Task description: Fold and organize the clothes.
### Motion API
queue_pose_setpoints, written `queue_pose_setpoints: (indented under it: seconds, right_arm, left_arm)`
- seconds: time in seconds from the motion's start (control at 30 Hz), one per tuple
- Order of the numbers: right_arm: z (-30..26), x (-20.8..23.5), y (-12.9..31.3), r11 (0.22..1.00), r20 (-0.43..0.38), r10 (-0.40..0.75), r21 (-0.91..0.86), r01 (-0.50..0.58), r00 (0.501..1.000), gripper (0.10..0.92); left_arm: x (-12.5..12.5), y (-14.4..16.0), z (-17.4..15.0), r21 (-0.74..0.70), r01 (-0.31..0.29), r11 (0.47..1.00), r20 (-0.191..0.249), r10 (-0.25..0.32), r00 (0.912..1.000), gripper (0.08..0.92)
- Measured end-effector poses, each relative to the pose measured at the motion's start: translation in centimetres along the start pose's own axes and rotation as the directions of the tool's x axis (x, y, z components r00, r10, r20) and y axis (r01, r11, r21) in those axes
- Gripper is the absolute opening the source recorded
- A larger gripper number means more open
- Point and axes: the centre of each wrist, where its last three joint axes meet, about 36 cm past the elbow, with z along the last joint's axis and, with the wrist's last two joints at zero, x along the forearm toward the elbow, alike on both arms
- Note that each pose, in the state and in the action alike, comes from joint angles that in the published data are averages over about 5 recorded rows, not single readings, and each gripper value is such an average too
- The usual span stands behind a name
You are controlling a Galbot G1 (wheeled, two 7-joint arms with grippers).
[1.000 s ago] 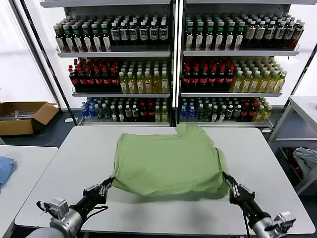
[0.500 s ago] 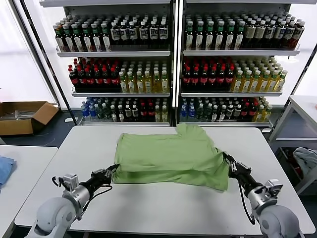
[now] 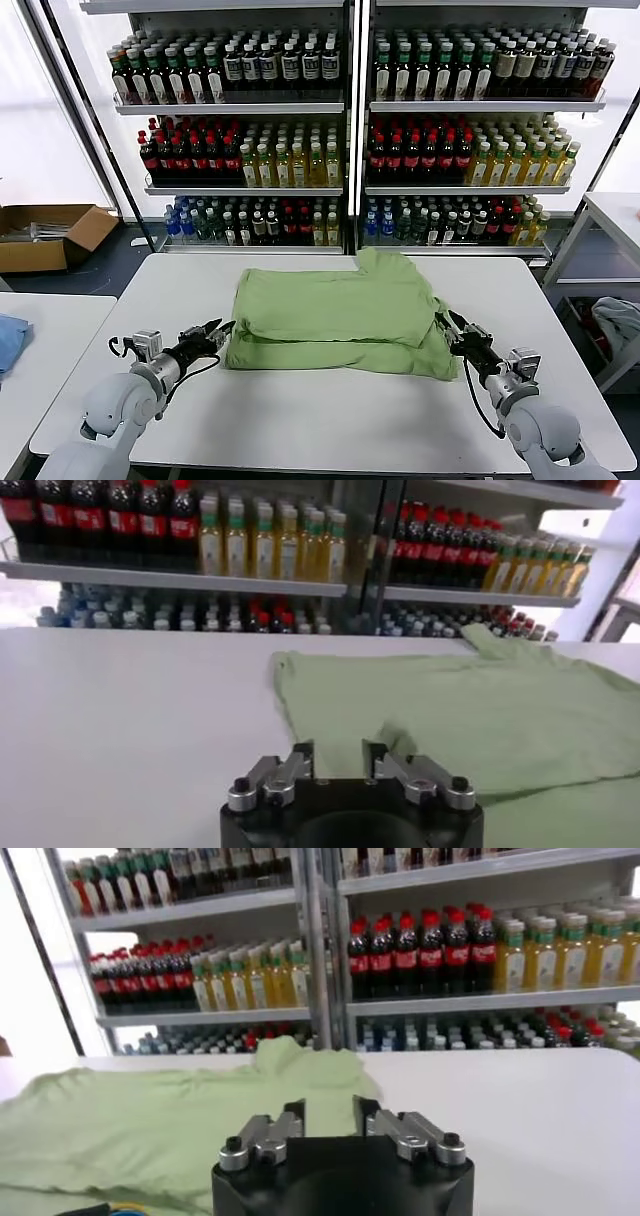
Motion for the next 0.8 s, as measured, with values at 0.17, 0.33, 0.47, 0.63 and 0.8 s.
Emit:
queue_pose_setpoints:
  seconds: [0.17,0.33,0.47,0.63,0.8]
  right_arm:
    - [0.2,1.4,0.3,0.999,-0.020,0.019,0.036,-0.018,1.000,0.667]
    - [0.9,3.2,1.5,0.998,-0.069,0.018,0.068,-0.013,0.997,0.794]
    - [1.7,4.3,2.4,0.997,-0.112,0.024,0.074,-0.016,0.993,0.821]
    - [2.6,5.0,3.1,0.997,-0.153,0.030,0.068,-0.020,0.988,0.758]
    - [3.2,5.2,3.6,0.998,-0.177,0.030,0.054,-0.021,0.984,0.602]
  left_arm:
    - [0.9,-0.3,0.6,-0.021,0.015,1.000,-0.011,-0.015,0.9998,0.575]
    - [1.3,-1.3,2.0,-0.031,0.016,0.999,-0.037,-0.017,0.9992,0.722]
    - [1.3,-2.1,2.9,-0.026,0.013,1.000,-0.050,-0.014,0.9987,0.808]
    - [1.1,-2.9,3.7,-0.008,0.005,1.000,-0.060,-0.006,0.9982,0.807]
    - [1.0,-3.4,4.6,0.002,0.003,1.000,-0.076,-0.003,0.9971,0.680]
